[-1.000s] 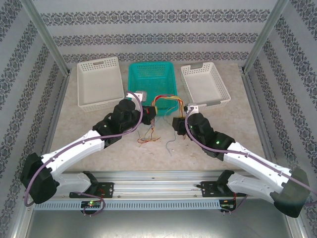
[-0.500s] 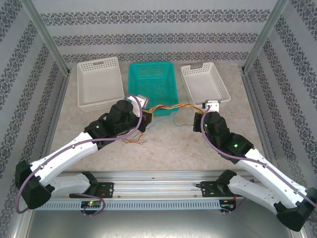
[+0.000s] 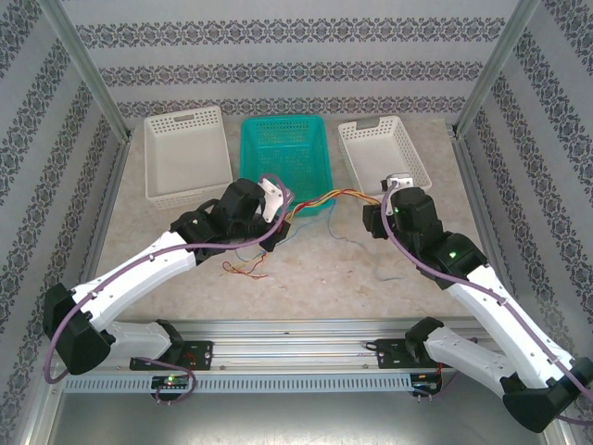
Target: Untangle the cables
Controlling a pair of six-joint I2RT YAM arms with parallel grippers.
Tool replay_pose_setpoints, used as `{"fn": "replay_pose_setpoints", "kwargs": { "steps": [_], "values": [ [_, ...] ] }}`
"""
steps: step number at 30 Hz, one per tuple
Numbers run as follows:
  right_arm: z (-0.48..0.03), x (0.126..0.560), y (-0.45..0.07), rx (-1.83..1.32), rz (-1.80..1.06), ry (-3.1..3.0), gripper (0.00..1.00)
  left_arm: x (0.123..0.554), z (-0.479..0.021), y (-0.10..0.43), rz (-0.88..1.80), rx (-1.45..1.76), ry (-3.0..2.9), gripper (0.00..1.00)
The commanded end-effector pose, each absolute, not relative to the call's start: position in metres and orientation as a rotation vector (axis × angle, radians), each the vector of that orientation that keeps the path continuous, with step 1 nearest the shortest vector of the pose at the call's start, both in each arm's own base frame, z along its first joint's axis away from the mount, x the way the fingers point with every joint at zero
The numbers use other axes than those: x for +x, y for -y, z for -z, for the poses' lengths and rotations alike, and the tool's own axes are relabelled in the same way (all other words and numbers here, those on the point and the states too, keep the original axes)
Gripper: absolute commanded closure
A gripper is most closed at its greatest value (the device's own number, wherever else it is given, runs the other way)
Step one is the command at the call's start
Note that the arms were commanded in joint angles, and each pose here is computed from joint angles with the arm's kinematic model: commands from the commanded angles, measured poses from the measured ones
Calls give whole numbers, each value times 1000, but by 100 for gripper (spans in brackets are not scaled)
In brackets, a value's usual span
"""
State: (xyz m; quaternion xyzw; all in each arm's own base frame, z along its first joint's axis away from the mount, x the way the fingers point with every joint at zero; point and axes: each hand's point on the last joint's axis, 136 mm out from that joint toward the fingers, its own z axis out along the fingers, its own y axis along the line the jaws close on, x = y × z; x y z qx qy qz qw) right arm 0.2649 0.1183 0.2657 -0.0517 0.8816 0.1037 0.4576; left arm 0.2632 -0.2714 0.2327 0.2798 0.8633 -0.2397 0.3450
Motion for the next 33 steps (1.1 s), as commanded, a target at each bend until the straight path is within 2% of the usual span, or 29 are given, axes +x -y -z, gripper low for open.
{"fn": "replay_pose_setpoints", "kwargs": {
  "steps": [1, 5, 11, 14, 18, 23, 28, 33],
  "values": [
    [-282, 250, -131, -163, -413, -2152, 48, 256, -238, 266, 661, 695, -2277, 100],
    [-293, 236, -137, -197, -506, -2131, 38, 263, -243, 267, 682, 599, -2328, 100],
    [-306, 216, -155, -210, -721, -2082, 38, 273, -254, 267, 681, 484, -2359, 100],
    [-310, 209, -161, -199, -809, -2071, 40, 275, -252, 266, 657, 470, -2393, 100],
    [-314, 208, -138, -74, -735, -2047, 42, 277, -245, 257, 601, 422, -2434, 100],
    [-305, 206, -154, -119, -823, -2051, 43, 270, -260, 269, 714, 466, -2387, 100],
    [-283, 215, -158, -118, -784, -2101, 49, 261, -277, 276, 770, 602, -2283, 100],
    [-268, 222, -147, -58, -734, -2111, 56, 266, -280, 258, 652, 602, -2239, 100]
  ]
}}
